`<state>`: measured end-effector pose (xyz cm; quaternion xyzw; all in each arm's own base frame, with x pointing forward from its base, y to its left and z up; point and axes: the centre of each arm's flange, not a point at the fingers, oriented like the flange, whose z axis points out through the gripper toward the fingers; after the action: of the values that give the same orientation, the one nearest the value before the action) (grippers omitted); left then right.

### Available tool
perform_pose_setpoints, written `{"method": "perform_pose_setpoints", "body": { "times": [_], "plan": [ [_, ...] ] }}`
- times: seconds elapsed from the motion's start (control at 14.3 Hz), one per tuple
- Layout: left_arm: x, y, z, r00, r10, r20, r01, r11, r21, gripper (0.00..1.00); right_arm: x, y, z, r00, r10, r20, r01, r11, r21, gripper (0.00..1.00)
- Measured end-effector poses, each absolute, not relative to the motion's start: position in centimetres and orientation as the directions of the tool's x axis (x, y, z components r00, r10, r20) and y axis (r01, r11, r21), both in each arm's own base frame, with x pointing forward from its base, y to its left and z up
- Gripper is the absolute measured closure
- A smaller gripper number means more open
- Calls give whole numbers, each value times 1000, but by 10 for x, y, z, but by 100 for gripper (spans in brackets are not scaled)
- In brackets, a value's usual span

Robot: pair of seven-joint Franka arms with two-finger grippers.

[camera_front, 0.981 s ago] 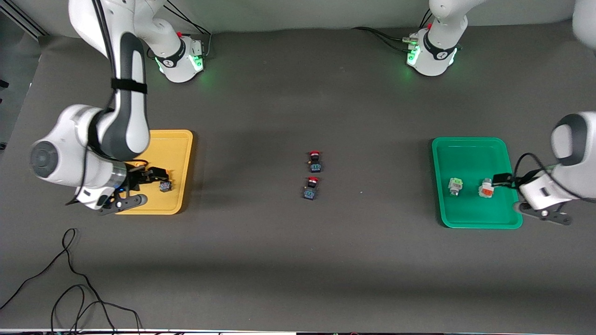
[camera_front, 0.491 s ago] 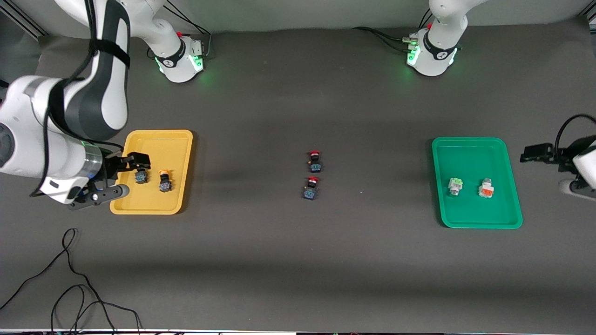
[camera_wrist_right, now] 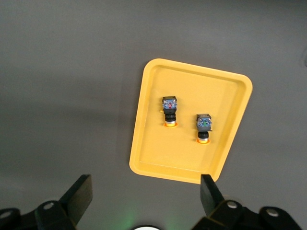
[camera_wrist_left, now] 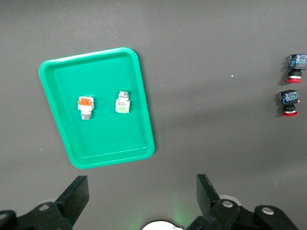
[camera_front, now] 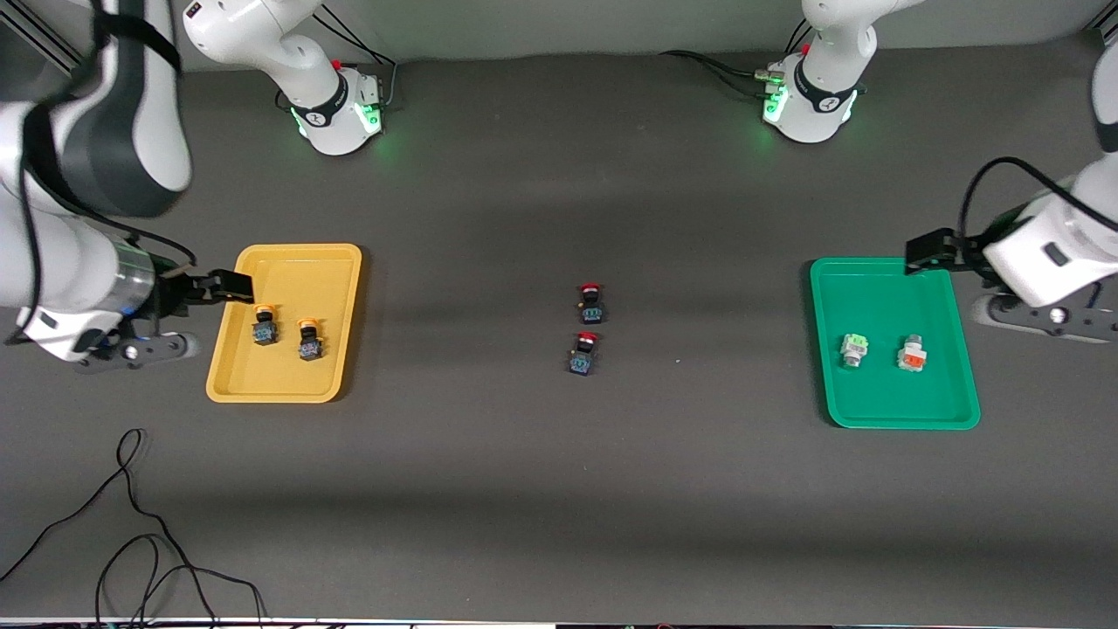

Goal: Place green and yellow buttons in trays

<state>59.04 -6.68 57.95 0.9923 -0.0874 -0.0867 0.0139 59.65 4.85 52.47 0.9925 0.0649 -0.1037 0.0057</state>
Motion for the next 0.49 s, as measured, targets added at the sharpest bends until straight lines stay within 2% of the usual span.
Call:
{"method": "perform_pose_setpoints", "body": {
  "times": [0.49],
  "plan": [
    [590, -59, 578, 969, -163, -184, -158, -987, 41, 0, 559, -5, 573, 992, 48, -117, 45, -999, -27, 0]
  ]
}}
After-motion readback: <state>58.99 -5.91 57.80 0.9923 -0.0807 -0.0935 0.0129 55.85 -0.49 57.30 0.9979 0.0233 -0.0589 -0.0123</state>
